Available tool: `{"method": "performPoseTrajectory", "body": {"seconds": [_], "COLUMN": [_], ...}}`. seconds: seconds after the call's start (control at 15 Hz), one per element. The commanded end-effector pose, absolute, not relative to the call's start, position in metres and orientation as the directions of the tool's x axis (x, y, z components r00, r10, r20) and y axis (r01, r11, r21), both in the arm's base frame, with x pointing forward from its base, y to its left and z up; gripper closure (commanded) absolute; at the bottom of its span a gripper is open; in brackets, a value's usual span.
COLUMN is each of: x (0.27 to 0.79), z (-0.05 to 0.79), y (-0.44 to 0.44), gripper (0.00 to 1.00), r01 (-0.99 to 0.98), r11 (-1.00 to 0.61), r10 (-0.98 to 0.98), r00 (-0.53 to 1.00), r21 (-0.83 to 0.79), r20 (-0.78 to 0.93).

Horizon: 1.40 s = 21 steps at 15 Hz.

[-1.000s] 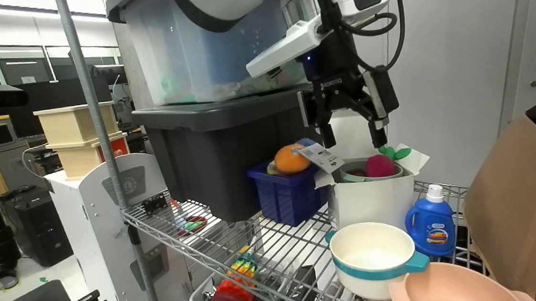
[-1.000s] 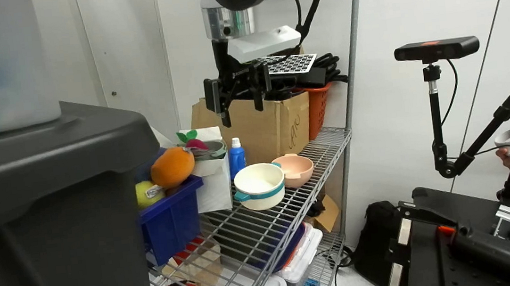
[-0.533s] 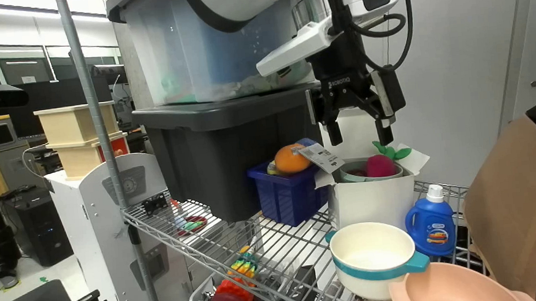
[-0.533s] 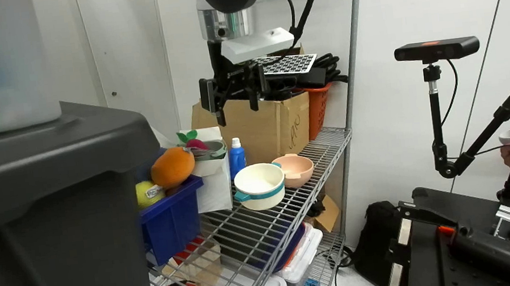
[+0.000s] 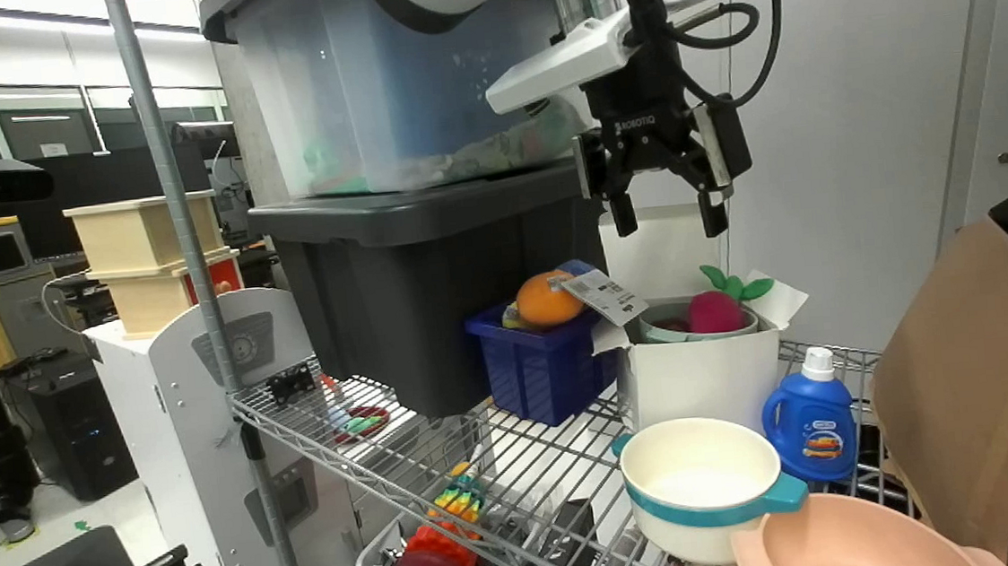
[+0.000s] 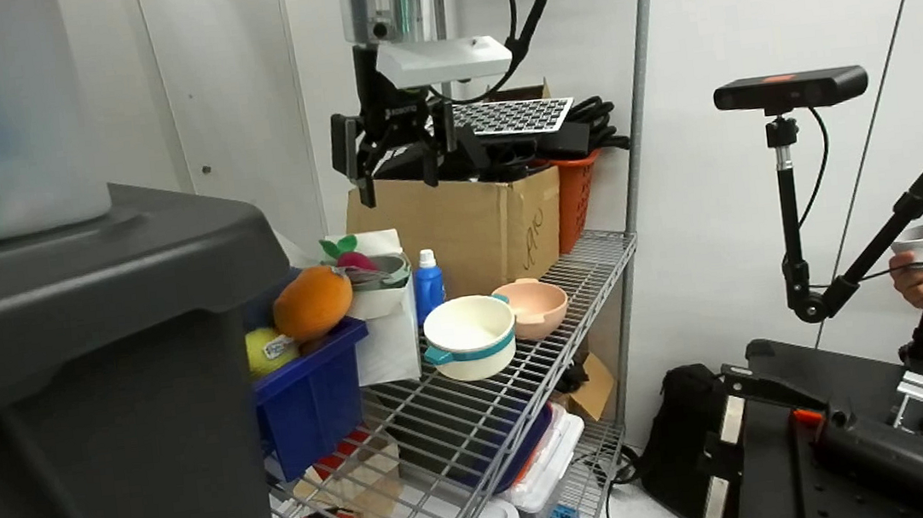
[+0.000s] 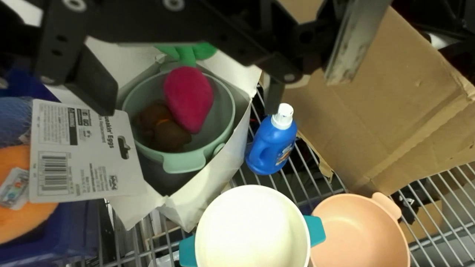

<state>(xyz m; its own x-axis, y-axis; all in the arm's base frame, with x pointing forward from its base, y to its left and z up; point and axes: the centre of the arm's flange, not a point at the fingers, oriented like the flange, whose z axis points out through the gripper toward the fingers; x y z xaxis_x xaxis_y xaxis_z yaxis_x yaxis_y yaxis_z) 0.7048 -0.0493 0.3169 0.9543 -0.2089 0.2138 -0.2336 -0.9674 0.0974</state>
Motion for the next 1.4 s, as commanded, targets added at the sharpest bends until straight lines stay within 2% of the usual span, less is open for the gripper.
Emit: {"method": "performPoseTrajectory", "body": {"seconds": [0.0, 0.67, 1.33], "x": [0.729, 0.765, 0.768], "z": [0.324, 0.334, 0.297], "y": [-0.056, -0.062, -0.067], "gripper": [0.0, 0.0, 0.0], "r01": [-0.232, -0.178, -0.142], "r11": [-0.97, -0.98, -0.982], "r10": [-0.207, -0.14, -0.102], "r00": [0.945, 0.932, 0.951], "r21": [0.076, 0.086, 0.122], "r20": [0.252, 0.335, 0.291]}}
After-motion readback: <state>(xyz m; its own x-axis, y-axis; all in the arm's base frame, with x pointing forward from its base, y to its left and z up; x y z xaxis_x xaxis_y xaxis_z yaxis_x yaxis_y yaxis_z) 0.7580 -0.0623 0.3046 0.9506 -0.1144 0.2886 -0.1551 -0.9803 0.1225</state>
